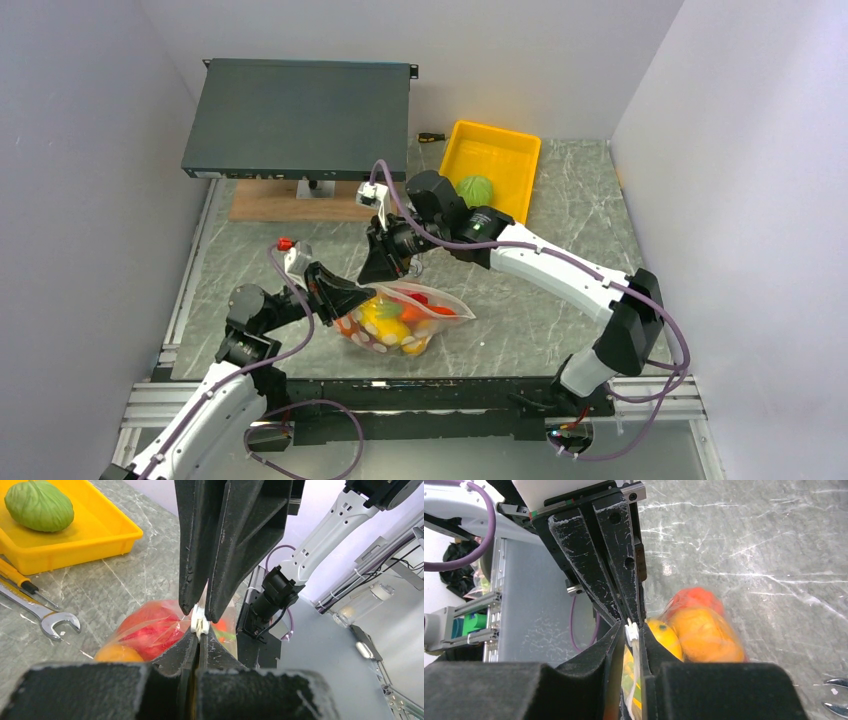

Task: Place the food in the zip-top bag and seal the zipper
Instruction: Zip the zipper food storage bag at the center of the board.

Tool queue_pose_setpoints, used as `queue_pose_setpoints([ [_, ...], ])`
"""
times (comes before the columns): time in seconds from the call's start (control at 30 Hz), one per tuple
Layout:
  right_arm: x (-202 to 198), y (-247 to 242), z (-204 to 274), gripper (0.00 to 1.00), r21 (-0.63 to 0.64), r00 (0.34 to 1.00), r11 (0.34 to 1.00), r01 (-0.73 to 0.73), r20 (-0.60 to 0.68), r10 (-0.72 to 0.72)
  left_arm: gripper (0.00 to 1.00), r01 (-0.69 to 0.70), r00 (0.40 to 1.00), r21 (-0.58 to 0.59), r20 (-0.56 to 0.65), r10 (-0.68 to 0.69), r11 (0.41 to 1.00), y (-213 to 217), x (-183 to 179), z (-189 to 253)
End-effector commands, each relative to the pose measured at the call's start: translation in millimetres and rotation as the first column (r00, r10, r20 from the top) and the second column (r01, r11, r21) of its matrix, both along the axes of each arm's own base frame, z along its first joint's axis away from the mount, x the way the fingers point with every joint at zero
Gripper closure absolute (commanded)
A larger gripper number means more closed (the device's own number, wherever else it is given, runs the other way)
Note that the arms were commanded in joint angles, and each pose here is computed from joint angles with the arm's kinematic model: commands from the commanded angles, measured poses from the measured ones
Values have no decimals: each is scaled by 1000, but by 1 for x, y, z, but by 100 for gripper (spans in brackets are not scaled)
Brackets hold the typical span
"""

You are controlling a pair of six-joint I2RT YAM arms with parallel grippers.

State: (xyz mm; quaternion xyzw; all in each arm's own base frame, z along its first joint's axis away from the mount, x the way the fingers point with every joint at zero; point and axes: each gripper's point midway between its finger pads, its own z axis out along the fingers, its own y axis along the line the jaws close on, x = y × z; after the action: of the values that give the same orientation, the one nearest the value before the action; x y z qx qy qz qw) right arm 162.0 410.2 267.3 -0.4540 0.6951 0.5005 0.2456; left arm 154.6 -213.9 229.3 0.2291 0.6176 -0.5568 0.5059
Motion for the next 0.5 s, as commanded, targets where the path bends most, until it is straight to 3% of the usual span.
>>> queue_pose_setpoints([
  [0.0,-5,6,13,82,63,999,997,-52,11,51,100,7,996,-22,89,-5,1000,0,-4,23],
  [0.1,-4,6,10,77,60,998,997,-54,15,53,100,5,996,-26,92,-3,1000,1,-5,24],
  [0.47,-8,6,-1,77,48,997,995,-82,1,82,100,11,995,-35,95,-8,999,1,-7,28],
])
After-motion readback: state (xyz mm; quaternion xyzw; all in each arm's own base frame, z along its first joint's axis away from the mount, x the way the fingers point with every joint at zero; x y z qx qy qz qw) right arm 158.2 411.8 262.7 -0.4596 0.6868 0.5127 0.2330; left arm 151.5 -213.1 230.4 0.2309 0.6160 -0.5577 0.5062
